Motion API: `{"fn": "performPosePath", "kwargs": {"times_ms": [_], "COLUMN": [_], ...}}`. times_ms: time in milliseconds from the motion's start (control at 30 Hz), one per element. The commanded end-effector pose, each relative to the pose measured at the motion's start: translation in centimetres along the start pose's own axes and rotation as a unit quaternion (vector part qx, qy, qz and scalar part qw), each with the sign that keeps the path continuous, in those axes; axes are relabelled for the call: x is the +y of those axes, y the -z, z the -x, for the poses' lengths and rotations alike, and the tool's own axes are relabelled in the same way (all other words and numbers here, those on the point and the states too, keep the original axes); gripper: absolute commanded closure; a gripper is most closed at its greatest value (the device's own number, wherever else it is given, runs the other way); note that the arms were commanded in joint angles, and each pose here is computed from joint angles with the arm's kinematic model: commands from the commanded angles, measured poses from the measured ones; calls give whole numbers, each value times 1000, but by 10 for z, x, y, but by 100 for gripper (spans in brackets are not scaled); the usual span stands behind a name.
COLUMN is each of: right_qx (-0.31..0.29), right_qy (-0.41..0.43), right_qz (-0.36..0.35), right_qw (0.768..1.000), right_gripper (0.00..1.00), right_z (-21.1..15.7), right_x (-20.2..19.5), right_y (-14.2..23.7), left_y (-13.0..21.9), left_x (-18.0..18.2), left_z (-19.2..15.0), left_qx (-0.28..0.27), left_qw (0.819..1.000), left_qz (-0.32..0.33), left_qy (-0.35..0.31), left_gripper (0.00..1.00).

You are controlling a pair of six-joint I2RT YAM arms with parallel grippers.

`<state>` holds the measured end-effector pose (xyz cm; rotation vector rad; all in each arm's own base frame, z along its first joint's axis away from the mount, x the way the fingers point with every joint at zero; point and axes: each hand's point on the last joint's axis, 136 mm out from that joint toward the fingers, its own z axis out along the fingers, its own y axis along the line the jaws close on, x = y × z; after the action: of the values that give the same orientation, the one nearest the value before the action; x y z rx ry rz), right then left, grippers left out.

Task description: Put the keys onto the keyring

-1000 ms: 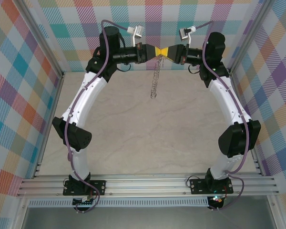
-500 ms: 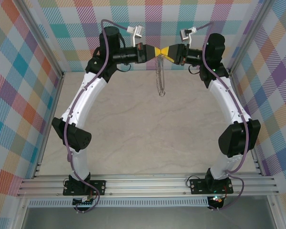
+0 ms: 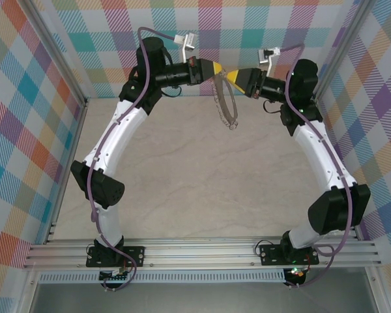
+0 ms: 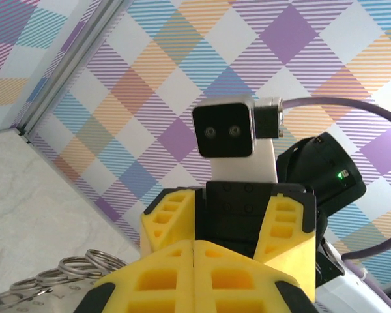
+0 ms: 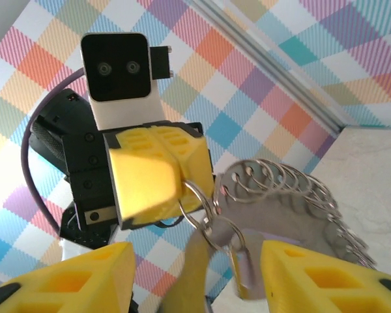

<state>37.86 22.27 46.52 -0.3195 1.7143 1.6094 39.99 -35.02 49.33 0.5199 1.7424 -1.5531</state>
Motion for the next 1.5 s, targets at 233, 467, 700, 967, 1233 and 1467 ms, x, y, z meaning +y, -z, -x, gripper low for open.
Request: {"fn": "performPosePath", "kwargs": {"times_ms": [233,467,700,967,1233,1467], "right_qx": [-26,-7,-10,-3,9,18], "right_qy": [34,56,79,86,89,90], "right_qz": [-52,-50,-53,-49,-47,-35], "right_qw": [998,997,995,995,995,995], "right_gripper": [44,41,35,39,71,99], "right_z": [-4,-11,-5,-1,-11,-16], "right_x": [-7,5,13,16,20,27], "right_y": [14,3,-4,-11,-7,-5], "left_y": [16,15,13,11,13,11], "left_x": [-61,-67,-72,-77,-79,-78], "left_z": [21,22,21,21,25,28], "left_qx": [-32,-35,-33,-32,-41,-45], "left_qw": [997,996,995,994,994,994], "left_qz": [-62,-75,-85,-97,-96,-98], "left_qy": [-41,-39,-36,-34,-34,-31], "left_gripper": [100,100,100,100,100,100]}}
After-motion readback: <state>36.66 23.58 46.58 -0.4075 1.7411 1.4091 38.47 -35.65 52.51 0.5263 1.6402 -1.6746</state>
